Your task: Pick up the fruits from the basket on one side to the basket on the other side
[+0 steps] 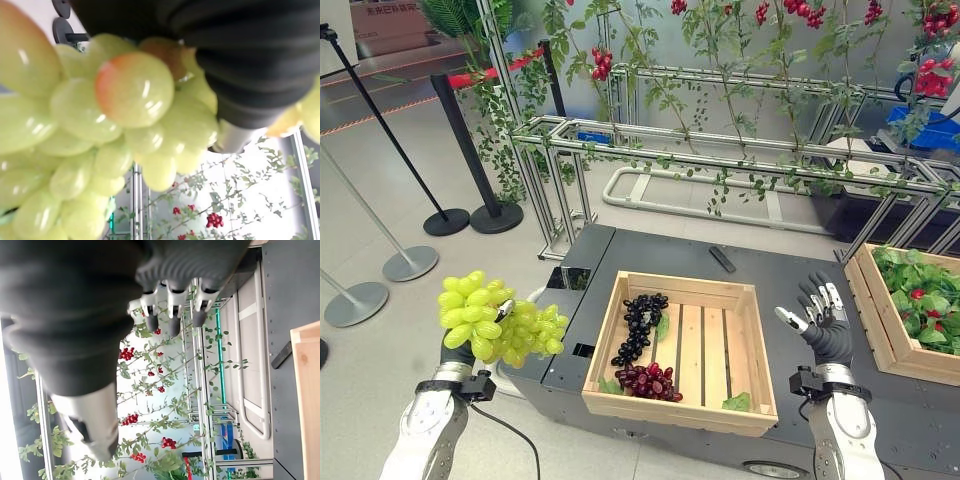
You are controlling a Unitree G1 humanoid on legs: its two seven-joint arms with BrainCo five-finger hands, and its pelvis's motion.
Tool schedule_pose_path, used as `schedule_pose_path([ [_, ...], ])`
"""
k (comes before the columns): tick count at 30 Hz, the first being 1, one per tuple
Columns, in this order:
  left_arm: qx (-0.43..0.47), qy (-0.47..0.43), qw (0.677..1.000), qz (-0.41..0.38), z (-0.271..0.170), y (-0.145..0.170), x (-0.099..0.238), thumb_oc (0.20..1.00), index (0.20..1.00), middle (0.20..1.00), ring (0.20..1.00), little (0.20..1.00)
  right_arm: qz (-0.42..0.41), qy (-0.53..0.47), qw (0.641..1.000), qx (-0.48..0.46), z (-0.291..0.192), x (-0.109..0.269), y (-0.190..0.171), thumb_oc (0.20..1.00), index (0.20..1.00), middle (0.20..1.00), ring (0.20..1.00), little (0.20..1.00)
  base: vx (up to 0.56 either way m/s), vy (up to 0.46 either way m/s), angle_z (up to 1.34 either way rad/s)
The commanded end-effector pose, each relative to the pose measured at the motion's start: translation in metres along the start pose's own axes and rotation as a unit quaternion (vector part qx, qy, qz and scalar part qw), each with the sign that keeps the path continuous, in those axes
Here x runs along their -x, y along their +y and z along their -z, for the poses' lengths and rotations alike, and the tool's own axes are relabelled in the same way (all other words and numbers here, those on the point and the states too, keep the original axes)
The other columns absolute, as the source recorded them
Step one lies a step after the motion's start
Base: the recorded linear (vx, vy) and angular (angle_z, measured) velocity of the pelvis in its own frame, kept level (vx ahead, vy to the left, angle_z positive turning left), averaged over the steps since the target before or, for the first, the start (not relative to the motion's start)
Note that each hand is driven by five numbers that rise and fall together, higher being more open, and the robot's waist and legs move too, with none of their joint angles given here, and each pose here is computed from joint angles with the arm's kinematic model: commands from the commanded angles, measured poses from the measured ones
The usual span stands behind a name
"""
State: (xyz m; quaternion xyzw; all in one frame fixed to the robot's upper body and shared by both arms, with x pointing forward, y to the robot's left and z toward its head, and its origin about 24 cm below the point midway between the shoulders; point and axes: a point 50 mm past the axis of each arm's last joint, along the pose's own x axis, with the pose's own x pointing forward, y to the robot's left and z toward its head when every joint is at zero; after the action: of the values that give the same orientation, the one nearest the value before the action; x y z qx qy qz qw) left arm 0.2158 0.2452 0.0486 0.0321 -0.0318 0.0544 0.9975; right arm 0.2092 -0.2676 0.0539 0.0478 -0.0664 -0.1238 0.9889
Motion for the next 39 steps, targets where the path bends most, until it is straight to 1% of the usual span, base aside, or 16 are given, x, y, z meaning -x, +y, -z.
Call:
schedule_pose_path([
  [1, -0.009, -0.105, 0.994, -0.028, -0.035, 0.017, -0.011, 0.2, 0.2, 0.2, 0.2, 0.2, 0.015, -0.085, 0.996, 0.009, -0.03, -0.012, -0.009, 1.0, 1.0, 1.0, 1.0, 1.0, -0.06, -0.127, 0.17],
  [7, -0.001, -0.108, 0.994, -0.027, -0.036, 0.017, -0.007, 0.2, 0.2, 0.2, 0.2, 0.2, -0.007, -0.104, 0.994, 0.017, -0.04, -0.016, -0.006, 1.0, 1.0, 1.0, 1.0, 1.0, -0.13, -0.12, 0.13],
  [11, 0.015, -0.123, 0.992, -0.013, -0.039, 0.007, -0.017, 0.2, 0.2, 0.2, 0.2, 0.2, -0.002, -0.136, 0.99, 0.036, -0.055, -0.023, -0.007, 1.0, 1.0, 1.0, 1.0, 1.0, -0.24, -0.044, 0.46],
  [15, 0.023, -0.12, 0.993, 0.0, -0.036, 0.001, -0.019, 0.2, 0.2, 0.2, 0.2, 0.2, 0.005, -0.138, 0.99, 0.042, -0.055, -0.025, -0.008, 1.0, 1.0, 1.0, 1.0, 1.0, -0.18, 0.011, 0.48],
  [20, 0.026, -0.13, 0.991, -0.002, -0.039, -0.001, -0.021, 0.2, 0.2, 0.2, 0.2, 0.2, 0.0, -0.133, 0.99, 0.041, -0.052, -0.028, -0.004, 1.0, 1.0, 1.0, 1.0, 1.0, -0.09, 0.13, 0.14],
  [26, 0.016, -0.134, 0.991, -0.007, -0.04, 0.0, -0.022, 0.2, 0.2, 0.2, 0.2, 0.2, 0.021, -0.118, 0.992, 0.036, -0.045, -0.029, -0.006, 1.0, 1.0, 1.0, 1.0, 1.0, -0.05, 0.254, 0.13],
  [29, -0.012, -0.116, 0.993, -0.009, -0.036, 0.007, -0.022, 0.2, 0.2, 0.2, 0.2, 0.2, 0.026, -0.095, 0.995, 0.022, -0.034, -0.024, -0.004, 1.0, 1.0, 1.0, 1.0, 1.0, -0.08, 0.23, 0.05],
  [34, -0.033, -0.099, 0.994, -0.023, -0.03, 0.017, -0.022, 0.2, 0.2, 0.2, 0.2, 0.2, 0.045, -0.057, 0.997, 0.034, -0.017, -0.016, -0.006, 1.0, 1.0, 1.0, 1.0, 1.0, -0.07, 0.168, -0.05],
  [39, -0.036, -0.109, 0.993, -0.028, -0.035, 0.014, -0.028, 0.2, 0.2, 0.2, 0.2, 0.2, 0.033, -0.054, 0.997, 0.036, -0.015, -0.015, 0.0, 1.0, 1.0, 1.0, 1.0, 1.0, -0.13, 0.076, 0.01],
])
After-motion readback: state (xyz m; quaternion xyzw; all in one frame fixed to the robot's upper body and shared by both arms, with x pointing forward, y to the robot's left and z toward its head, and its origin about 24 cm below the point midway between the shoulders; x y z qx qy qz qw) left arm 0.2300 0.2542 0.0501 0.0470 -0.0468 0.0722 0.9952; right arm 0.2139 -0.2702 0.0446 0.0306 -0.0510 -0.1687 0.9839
